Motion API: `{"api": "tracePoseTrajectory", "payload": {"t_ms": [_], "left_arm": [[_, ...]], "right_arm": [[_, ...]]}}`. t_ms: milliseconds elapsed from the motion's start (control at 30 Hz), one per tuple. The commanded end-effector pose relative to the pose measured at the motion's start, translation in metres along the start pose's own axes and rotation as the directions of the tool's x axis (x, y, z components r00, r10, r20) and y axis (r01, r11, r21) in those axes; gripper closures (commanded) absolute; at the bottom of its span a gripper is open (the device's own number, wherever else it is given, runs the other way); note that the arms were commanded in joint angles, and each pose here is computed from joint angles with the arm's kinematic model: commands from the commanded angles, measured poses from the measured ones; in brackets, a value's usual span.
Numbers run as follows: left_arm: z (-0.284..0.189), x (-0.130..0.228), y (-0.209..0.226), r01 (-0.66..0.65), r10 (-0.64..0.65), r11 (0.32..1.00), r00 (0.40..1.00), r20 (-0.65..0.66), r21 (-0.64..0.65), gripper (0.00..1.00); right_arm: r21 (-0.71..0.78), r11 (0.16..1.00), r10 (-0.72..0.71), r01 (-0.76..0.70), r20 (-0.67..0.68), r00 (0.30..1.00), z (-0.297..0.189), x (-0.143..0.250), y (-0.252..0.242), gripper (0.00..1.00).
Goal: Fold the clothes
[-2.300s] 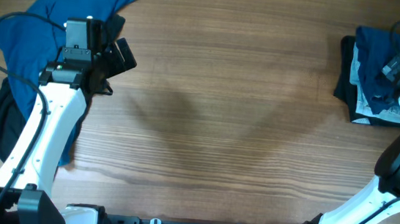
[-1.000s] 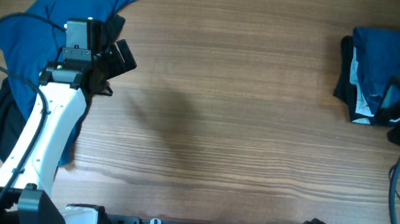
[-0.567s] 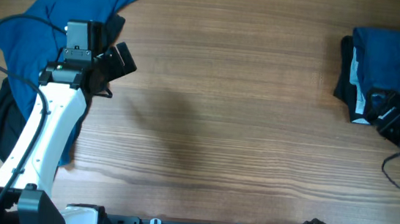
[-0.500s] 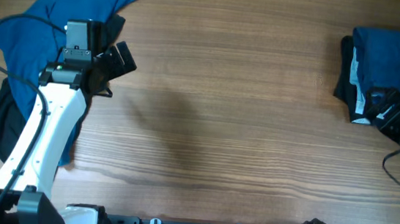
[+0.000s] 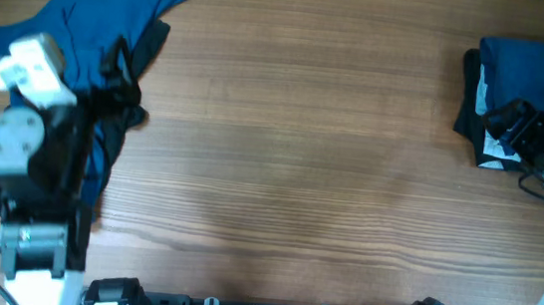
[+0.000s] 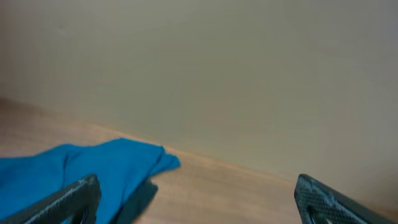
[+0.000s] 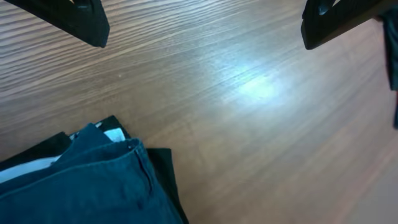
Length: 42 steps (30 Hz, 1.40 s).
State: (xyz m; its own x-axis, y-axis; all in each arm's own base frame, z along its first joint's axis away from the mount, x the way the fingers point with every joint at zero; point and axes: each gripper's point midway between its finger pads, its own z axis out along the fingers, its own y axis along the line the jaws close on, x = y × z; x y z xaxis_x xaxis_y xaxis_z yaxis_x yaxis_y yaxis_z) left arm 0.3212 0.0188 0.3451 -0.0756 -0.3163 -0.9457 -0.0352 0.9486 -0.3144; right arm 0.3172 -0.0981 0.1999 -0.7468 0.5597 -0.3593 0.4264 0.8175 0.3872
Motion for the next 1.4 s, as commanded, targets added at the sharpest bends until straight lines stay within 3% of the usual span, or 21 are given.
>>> {"api": "tracePoseTrajectory", "payload": {"t_ms": [0,267,467,800,1000,1367], "left_arm": [[-0.017,0.041,-0.001,-0.030,0.032,0.997,0.999,-0.018,0.069,0.00],[-0.040,0.117,0.008,-0.051,0.041,0.985,0.997,0.064,0.167,0.00],[-0.048,0.142,0.019,-0.052,0.042,0.987,0.997,0.072,0.152,0.00],[-0.052,0.181,0.030,-0.037,0.035,0.990,0.999,0.012,0.137,0.00],[-0.056,0.212,0.036,-0.011,0.024,0.994,0.993,-0.115,0.112,0.00],[-0.061,0.189,0.029,-0.033,0.035,0.991,0.999,-0.009,0.133,0.00]], "right_arm": [[-0.011,1.000,0.020,-0.021,-0.055,0.998,0.021,-0.001,-0.004,0.00],[-0.013,1.000,0.016,-0.017,-0.044,0.999,0.057,-0.022,-0.014,0.00],[-0.021,1.000,-0.004,0.005,0.007,1.000,0.060,-0.036,-0.013,0.00],[-0.022,1.000,-0.006,0.007,0.014,1.000,0.060,-0.037,-0.013,0.00],[-0.023,1.000,-0.006,0.007,0.014,1.000,0.060,-0.037,-0.013,0.00],[-0.023,1.000,-0.007,0.007,0.014,1.000,0.060,-0.037,-0.013,0.00]]}}
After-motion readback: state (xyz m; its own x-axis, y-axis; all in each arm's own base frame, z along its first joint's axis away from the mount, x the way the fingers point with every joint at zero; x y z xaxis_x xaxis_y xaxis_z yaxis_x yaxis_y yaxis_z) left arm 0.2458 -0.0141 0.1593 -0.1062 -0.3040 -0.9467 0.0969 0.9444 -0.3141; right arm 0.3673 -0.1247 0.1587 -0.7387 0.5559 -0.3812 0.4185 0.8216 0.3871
